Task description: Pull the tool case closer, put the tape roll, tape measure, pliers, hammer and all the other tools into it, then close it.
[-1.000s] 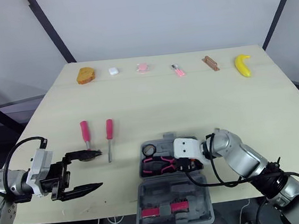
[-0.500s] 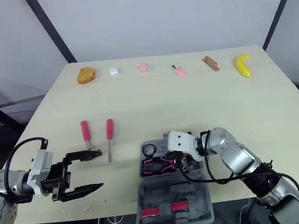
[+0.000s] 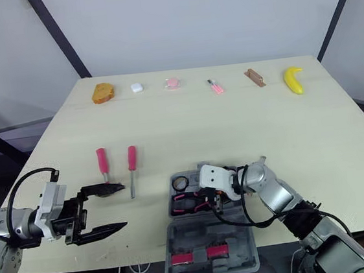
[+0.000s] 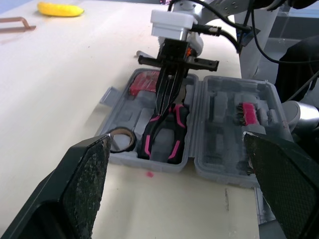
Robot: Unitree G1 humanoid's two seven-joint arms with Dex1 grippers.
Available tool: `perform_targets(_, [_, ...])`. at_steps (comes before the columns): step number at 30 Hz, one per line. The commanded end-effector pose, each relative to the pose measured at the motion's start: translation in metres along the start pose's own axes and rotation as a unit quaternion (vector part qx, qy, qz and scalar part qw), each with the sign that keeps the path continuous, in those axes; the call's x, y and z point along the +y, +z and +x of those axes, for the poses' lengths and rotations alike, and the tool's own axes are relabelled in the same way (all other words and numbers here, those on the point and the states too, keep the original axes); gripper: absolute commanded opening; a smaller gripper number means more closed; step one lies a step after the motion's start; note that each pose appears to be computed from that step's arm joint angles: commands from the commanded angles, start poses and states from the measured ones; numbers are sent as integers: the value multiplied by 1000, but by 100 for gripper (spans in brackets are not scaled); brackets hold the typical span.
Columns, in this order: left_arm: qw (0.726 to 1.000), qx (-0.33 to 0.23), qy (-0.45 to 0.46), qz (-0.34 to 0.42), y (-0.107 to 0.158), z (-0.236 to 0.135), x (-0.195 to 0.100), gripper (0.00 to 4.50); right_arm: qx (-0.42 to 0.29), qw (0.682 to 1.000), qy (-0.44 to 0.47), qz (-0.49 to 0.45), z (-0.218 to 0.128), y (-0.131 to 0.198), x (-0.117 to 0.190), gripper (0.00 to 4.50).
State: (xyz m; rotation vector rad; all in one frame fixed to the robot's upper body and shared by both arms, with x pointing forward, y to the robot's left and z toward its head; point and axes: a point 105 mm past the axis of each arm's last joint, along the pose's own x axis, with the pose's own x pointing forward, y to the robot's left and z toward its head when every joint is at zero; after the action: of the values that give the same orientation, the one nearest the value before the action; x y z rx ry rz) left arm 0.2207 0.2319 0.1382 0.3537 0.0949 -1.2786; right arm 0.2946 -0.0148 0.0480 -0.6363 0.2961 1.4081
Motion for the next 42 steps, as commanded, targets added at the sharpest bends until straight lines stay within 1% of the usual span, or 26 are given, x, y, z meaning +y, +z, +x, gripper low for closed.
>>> perform_targets(1, [1000, -4, 0, 6, 5, 2, -1, 450, 114, 992, 29, 40, 3, -62, 18, 4])
perform_targets(6, [1000, -4, 3, 1, 4, 3, -2, 450, 161, 984, 38, 72, 2, -87, 24, 4])
perform_targets(9, [1000, -6, 3, 0, 3, 4, -4, 450, 191, 974, 56, 109, 1, -103, 34, 4])
perform_targets(16, [1000, -9, 3, -4, 1, 6, -7, 450, 227, 956, 69, 170, -2, -129, 49, 4])
perform_targets(19, [1000, -10, 3, -6, 1, 6, -8, 450, 225, 956, 66, 176, -3, -132, 47, 4])
perform_targets(21, [1000, -10, 4, -6, 1, 6, -8, 450, 203, 961, 61, 179, 0, -124, 43, 4])
perform_targets(26, [1000, -10, 5, -8, -1, 5, -8, 450, 96, 981, 26, 167, 8, -83, 20, 4])
perform_targets(29, [1000, -12, 11, -13, -2, 5, -7, 450, 19, 991, -19, 128, 2, -50, -2, 4])
perform_targets(31, [1000, -16, 18, -17, -3, 5, -6, 450, -20, 993, -40, 112, -5, -34, -9, 4])
perform_targets(33, [999, -20, 21, -34, -4, 5, -6, 450, -58, 992, -56, 101, -13, -20, -13, 4])
perform_targets(36, [999, -22, 29, -39, -5, 5, -5, 450, -109, 989, -64, 78, -23, -4, -10, 4])
perform_targets(42, [997, -38, 53, -51, -2, 6, -1, 450, -177, 976, -108, 62, -46, 15, -9, 4])
